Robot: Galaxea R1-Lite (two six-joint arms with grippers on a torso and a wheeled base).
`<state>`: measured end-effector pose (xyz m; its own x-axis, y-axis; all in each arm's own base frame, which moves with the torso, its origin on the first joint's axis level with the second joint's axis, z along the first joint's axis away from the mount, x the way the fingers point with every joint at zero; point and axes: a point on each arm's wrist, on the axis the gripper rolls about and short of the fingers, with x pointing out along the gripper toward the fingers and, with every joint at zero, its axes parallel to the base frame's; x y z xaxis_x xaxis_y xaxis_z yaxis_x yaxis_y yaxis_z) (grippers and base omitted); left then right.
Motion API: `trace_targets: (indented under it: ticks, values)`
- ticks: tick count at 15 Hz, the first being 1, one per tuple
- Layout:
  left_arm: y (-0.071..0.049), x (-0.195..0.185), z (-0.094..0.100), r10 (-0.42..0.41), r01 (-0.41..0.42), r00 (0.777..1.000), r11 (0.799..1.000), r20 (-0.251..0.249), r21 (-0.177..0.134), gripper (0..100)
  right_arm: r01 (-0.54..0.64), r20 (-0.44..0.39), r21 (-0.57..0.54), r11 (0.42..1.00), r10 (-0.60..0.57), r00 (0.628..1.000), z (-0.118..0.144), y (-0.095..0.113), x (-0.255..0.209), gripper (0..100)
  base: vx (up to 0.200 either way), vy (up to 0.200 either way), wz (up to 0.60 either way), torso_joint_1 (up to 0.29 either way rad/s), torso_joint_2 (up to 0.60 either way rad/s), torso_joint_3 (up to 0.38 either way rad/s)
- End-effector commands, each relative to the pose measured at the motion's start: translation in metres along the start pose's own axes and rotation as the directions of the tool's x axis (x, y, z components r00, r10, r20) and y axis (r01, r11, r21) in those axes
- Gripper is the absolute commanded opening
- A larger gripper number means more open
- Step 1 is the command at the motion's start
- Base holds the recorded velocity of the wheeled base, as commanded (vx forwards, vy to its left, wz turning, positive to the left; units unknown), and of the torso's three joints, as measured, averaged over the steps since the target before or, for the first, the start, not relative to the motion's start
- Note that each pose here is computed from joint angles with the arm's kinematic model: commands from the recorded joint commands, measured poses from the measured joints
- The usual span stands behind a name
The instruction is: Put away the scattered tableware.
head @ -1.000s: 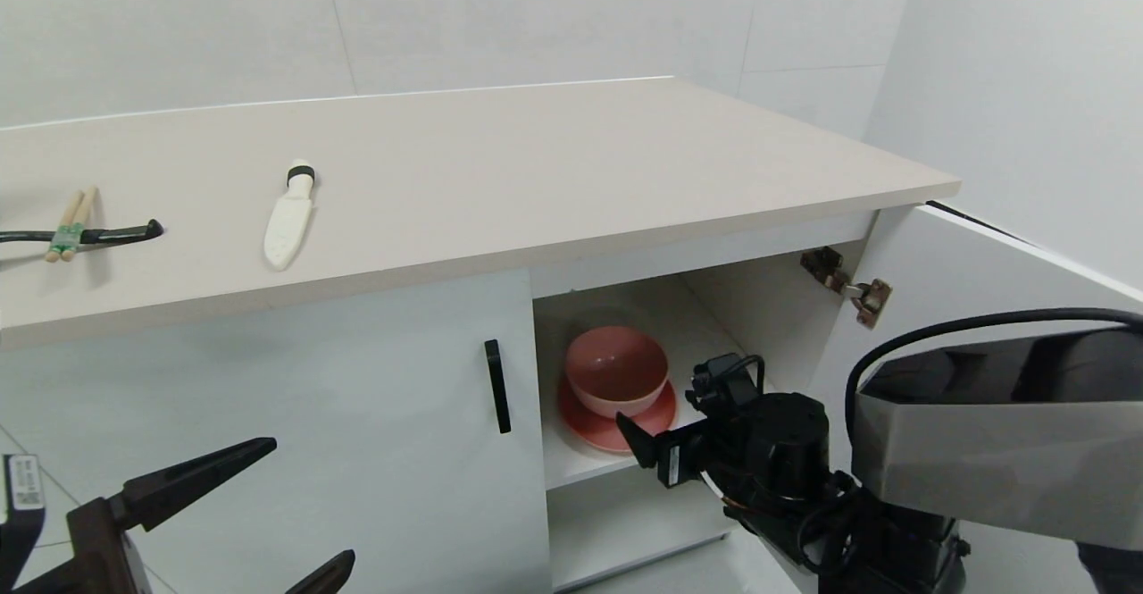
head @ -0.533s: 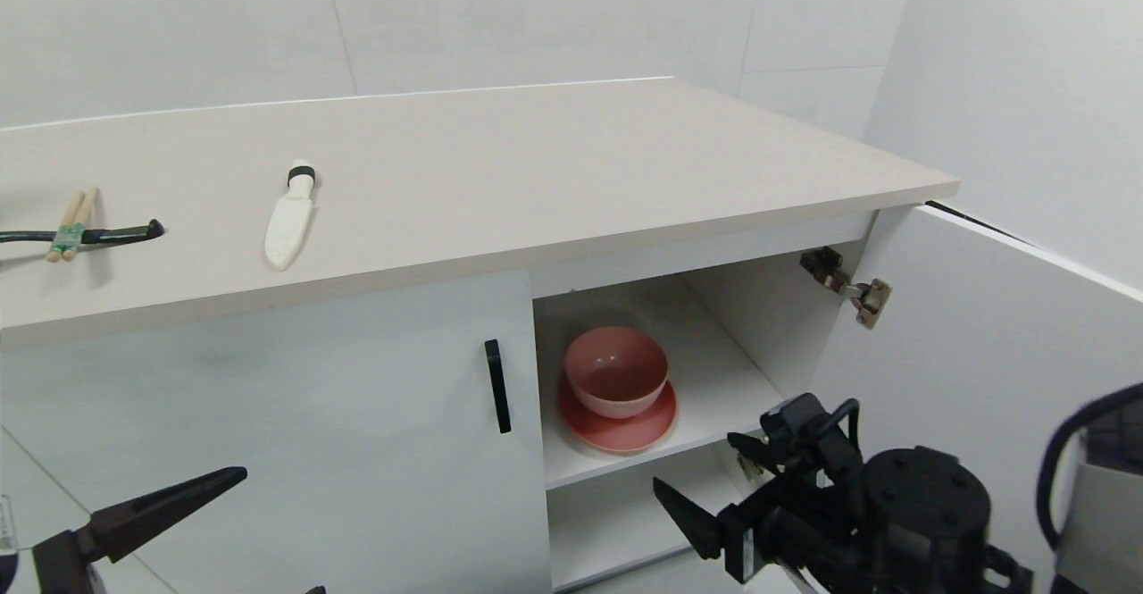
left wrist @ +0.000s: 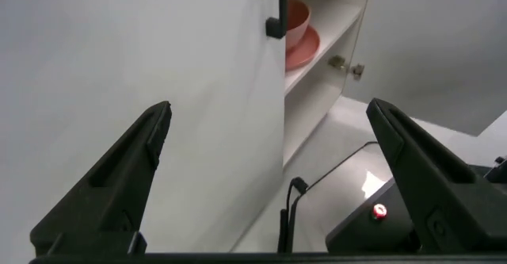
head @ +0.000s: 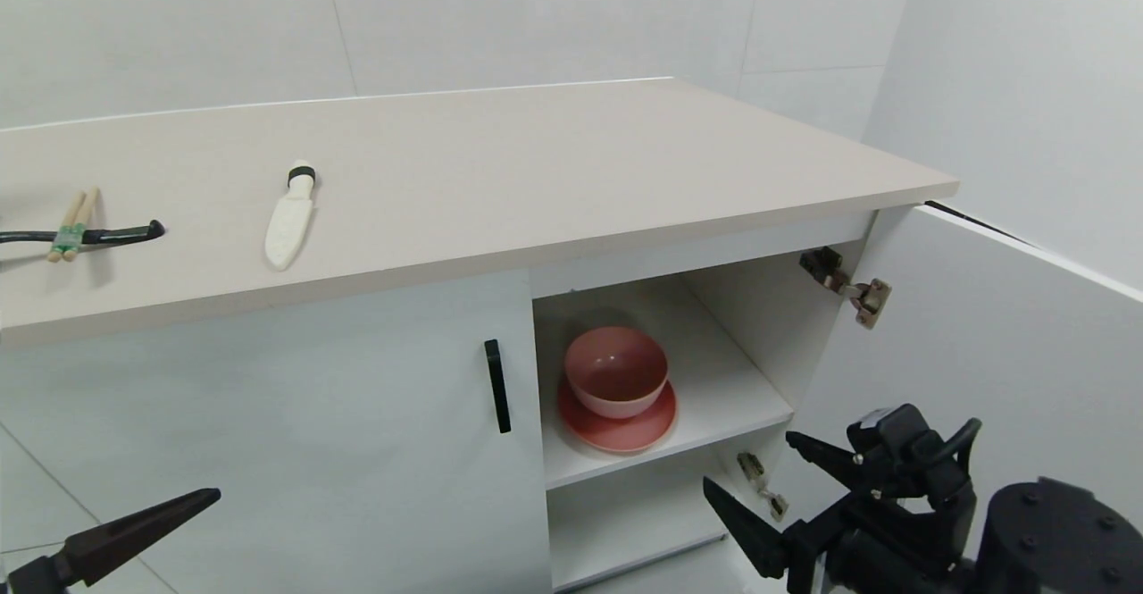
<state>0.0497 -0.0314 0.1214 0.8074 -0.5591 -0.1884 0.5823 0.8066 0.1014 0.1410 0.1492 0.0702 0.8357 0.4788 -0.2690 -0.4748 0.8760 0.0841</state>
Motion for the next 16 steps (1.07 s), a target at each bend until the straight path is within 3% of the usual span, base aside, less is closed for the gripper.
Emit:
trace_targets:
  ticks: [1,3,7,10,14,16]
  values:
    - [0.000,-0.016,-0.008,0.037,-0.037,0.999,0.999,0.017,0.012,100,0.035,0.076,0.035,0.999,-0.037,0.996,0.013,-0.002,-0.009,100,0.000,0.000,0.00,0.000,0.00,0.000]
    - [-0.001,-0.025,-0.015,0.068,-0.069,0.998,0.997,0.011,0.033,100,0.112,0.100,0.053,0.992,-0.117,0.988,0.015,-0.003,-0.011,100,0.000,0.000,0.00,0.000,0.00,0.000]
    - [-0.005,-0.041,-0.031,0.116,-0.116,0.993,0.993,-0.006,0.031,100,0.205,0.135,0.107,0.973,-0.219,0.966,0.020,-0.006,-0.015,100,0.000,0.000,0.00,0.000,0.00,0.000]
    - [-0.015,-0.065,-0.050,0.320,-0.324,0.939,0.946,0.128,0.012,100,0.302,0.208,0.189,0.934,-0.339,0.917,0.030,-0.003,-0.029,100,0.000,0.000,0.00,0.000,0.00,0.000]
    - [-0.014,-0.065,-0.048,0.373,-0.376,0.920,0.927,0.115,0.003,100,0.374,0.194,0.231,0.898,-0.419,0.887,0.026,-0.001,-0.027,100,0.000,0.000,0.00,0.000,0.00,0.000]
    - [-0.015,-0.064,-0.049,0.441,-0.442,0.893,0.897,0.094,-0.007,100,0.397,0.185,0.227,0.889,-0.439,0.879,0.024,-0.004,-0.024,100,0.000,0.000,0.00,0.000,0.00,0.000]
